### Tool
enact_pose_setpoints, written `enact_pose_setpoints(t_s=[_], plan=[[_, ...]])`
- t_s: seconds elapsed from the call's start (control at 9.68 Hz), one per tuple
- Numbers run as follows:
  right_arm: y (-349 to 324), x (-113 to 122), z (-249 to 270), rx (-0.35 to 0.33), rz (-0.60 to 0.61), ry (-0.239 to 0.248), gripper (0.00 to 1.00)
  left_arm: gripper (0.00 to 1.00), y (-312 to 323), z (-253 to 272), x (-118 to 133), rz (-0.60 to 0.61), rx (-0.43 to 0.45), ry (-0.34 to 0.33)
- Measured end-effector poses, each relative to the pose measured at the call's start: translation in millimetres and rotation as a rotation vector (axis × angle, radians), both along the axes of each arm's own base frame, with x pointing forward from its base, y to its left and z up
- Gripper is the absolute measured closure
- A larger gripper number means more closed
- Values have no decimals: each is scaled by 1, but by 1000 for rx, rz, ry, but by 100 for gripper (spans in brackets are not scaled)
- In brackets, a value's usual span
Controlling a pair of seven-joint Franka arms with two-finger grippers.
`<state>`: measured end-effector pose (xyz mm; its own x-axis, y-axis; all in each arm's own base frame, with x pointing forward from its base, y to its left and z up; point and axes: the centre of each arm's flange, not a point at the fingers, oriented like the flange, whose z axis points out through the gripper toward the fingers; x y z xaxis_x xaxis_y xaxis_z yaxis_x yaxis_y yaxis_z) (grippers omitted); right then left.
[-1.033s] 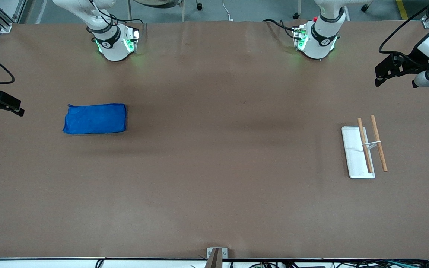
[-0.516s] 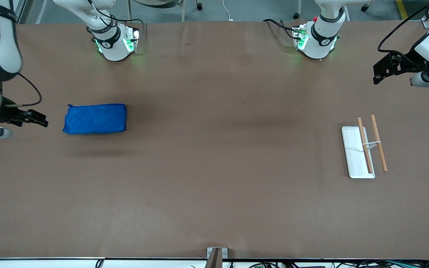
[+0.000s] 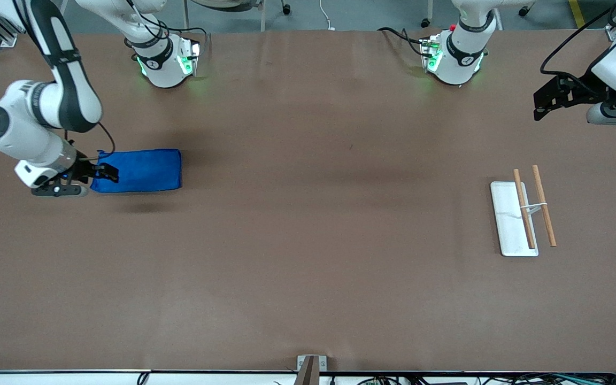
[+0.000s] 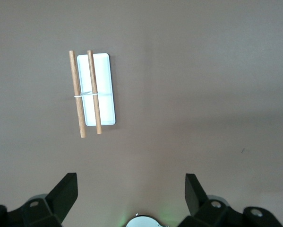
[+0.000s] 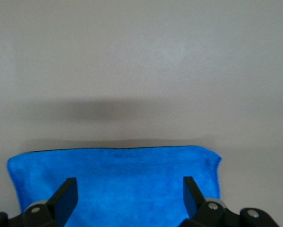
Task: Right arm passes towel to left arm to hang
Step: 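Lower the right gripper onto the blue towel's edge and close it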
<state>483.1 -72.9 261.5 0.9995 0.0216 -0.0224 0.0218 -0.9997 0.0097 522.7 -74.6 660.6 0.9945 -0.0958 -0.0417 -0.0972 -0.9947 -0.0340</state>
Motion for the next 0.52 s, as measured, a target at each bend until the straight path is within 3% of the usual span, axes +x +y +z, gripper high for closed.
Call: enact_pose_setpoints(t_s=[0.21,0.52], plan=[[13,-25,-55,-10,24,-16,1,0,-3,0,-1,-5,0,1],[14,-40,-87,-10,26,28,1,0,-3,1,-1,-6,0,0]])
